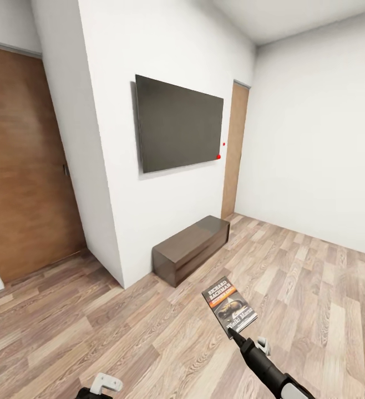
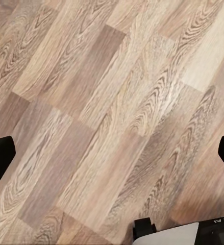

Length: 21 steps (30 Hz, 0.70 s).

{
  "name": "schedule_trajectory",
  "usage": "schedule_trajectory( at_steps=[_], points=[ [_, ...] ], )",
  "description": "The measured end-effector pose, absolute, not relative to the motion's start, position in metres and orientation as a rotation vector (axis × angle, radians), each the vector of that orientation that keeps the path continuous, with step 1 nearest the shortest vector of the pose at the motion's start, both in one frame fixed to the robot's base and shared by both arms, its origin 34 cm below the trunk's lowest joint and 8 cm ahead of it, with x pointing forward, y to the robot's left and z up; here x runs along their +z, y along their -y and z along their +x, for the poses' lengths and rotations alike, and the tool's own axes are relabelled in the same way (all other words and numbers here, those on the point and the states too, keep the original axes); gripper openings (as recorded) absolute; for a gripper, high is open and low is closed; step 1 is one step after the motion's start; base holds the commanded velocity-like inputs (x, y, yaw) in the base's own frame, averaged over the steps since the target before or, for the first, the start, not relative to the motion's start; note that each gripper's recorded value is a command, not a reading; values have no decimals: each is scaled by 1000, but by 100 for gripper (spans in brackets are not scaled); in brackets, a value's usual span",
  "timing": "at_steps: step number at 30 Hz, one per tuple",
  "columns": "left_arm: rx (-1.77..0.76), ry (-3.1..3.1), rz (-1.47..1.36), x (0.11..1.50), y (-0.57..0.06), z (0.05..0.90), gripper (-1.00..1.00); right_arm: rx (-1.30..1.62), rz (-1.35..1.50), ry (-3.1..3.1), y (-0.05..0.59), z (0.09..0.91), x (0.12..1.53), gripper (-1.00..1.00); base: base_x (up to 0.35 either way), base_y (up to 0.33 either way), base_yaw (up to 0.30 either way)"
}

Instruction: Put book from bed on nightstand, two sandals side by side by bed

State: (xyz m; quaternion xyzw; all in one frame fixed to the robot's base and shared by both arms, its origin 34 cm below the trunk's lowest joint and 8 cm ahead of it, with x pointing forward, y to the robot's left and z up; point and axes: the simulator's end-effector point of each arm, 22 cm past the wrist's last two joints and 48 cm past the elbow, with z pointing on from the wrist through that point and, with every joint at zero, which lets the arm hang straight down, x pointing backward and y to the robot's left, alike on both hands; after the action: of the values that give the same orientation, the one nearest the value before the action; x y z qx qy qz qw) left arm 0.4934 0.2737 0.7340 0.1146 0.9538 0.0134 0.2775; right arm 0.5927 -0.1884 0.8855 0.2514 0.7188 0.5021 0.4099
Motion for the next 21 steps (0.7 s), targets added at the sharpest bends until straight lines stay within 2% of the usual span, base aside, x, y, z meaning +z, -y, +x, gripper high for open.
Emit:
schedule_trajectory(
  at_steps=[11, 21],
  points=[
    [36, -2561, 307, 734, -274, 493, 100, 1263, 636, -1807, 190, 593, 886, -100, 75, 0, -220],
    [36, -2561, 307, 734, -274, 493, 100, 1262, 637, -1806, 190, 593, 886, -100, 76, 0, -113]
  ],
)
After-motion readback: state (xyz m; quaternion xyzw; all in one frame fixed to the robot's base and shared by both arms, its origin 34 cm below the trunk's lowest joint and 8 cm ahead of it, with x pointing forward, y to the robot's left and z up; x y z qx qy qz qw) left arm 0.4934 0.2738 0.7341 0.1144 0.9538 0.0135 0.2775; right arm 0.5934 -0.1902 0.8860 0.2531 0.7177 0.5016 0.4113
